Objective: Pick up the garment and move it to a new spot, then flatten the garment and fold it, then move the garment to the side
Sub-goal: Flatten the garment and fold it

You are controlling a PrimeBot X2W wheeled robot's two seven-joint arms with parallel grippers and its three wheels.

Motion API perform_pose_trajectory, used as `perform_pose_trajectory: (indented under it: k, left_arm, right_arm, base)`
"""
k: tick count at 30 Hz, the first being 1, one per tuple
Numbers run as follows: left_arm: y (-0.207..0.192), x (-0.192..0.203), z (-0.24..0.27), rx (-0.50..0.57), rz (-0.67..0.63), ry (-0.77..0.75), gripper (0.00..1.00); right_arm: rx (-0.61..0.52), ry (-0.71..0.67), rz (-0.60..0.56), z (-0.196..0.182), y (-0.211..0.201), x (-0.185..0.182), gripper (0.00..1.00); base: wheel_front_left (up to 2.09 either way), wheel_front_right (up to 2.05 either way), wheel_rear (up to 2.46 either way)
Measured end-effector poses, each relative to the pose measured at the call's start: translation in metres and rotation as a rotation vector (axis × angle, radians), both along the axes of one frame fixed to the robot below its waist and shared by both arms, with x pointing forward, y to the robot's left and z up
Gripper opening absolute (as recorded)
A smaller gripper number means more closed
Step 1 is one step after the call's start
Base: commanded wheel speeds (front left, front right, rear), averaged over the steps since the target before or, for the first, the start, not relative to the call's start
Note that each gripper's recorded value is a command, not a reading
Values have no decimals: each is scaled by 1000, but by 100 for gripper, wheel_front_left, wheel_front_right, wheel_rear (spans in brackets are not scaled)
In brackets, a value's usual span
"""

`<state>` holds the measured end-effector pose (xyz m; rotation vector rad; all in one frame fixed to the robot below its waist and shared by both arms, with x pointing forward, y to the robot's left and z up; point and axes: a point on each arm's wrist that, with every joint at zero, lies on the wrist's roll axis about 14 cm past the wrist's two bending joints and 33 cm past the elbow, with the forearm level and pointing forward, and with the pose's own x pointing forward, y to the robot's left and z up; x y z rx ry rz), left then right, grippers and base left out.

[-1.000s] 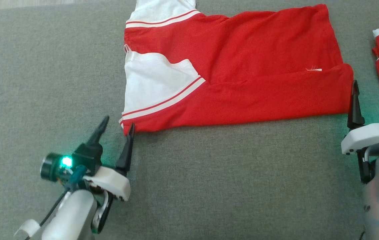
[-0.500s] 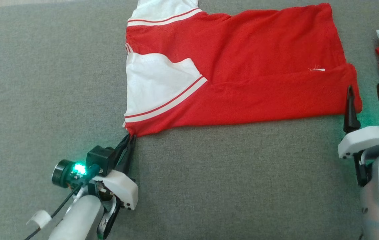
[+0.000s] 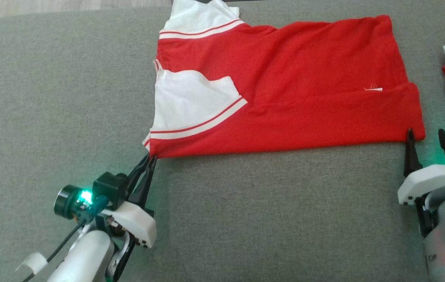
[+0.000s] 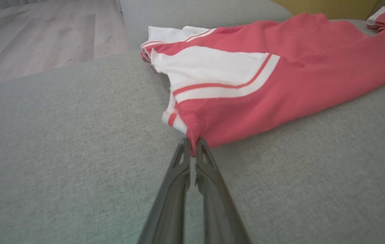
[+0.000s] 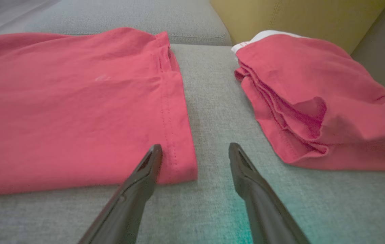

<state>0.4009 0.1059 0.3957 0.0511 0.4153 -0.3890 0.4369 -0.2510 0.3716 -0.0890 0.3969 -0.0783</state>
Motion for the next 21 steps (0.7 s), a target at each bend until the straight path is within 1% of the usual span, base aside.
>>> perform_pose_trajectory:
  k: [4, 5, 6, 7, 11, 16, 21]
  left_arm:
    - [7, -3, 2, 8, 9, -4, 0]
    - [8, -3, 3, 10, 12, -8, 0]
    - [9, -3, 5, 11, 16, -13, 0]
    - [9, -3, 7, 10, 17, -19, 0]
    - [9, -5, 15, 6, 23, -42, 0]
    - [9, -23, 18, -12, 38, -38, 0]
    - [9, -37, 26, -33, 49, -58, 0]
  right_arm:
    - [11, 60, 4, -10, -1, -4, 100]
    - [19, 74, 10, -12, 1, -4, 70]
    - [27, 81, 15, -13, 4, -3, 32]
    - [36, 85, 19, -13, 6, -2, 0]
    - [60, 91, 38, -10, 13, -2, 0]
    - [56, 80, 42, -2, 6, -8, 0]
    - [67, 72, 47, 0, 5, -27, 0]
  base:
    - [0, 0, 0]
    - [0, 0, 0]
    - [0, 0, 0]
    - [0, 0, 0]
    - [0, 0, 0]
    - [0, 0, 0]
    - [0, 0, 0]
